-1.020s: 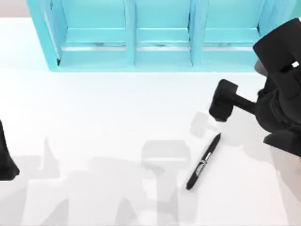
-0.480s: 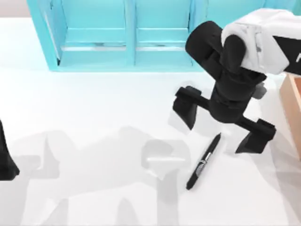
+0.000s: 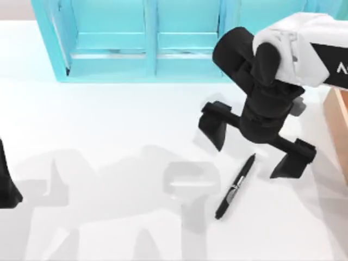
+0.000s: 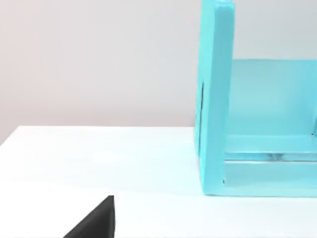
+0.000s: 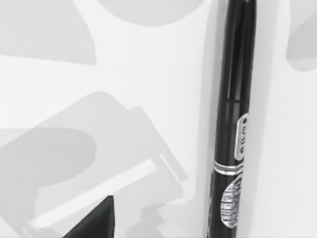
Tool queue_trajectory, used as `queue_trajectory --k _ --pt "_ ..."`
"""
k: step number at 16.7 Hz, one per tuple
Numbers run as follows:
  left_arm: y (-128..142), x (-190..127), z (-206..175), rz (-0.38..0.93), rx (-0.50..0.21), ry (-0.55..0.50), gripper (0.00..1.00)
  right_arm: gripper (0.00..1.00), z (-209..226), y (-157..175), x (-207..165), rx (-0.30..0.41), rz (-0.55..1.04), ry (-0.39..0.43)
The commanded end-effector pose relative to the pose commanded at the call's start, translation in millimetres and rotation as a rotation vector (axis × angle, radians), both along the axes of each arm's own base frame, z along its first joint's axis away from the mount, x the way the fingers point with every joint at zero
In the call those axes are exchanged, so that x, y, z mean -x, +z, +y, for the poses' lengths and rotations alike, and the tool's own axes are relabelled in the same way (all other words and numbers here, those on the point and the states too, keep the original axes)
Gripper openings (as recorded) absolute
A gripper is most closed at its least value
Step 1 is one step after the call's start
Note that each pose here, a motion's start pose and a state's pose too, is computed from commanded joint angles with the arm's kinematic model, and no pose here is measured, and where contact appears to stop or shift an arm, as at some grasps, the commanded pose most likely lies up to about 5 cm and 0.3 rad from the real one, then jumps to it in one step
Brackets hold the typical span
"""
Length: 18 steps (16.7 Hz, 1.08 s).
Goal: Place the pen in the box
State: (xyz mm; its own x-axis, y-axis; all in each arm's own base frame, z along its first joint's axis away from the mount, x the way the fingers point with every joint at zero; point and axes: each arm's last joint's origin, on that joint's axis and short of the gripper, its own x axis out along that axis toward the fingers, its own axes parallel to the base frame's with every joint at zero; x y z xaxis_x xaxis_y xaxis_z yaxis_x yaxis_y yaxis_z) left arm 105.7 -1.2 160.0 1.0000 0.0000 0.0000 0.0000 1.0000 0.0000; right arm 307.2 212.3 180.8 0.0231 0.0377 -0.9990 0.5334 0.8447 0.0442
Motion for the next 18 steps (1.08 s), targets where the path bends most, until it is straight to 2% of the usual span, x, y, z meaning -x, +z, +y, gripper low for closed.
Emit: queue_trajectory --k 8,13,18 --pt "0 0 0 0.000 0.000 0.000 1.00 1.00 4 -87 -3 -0.004 -0.004 0.000" --pt "0 0 0 0.000 0.000 0.000 1.00 1.00 4 -94 -2 -0.001 -0.001 0.000" --pt "0 0 0 0.000 0.000 0.000 1.00 0.62 4 -94 -2 -0.001 -0.001 0.000"
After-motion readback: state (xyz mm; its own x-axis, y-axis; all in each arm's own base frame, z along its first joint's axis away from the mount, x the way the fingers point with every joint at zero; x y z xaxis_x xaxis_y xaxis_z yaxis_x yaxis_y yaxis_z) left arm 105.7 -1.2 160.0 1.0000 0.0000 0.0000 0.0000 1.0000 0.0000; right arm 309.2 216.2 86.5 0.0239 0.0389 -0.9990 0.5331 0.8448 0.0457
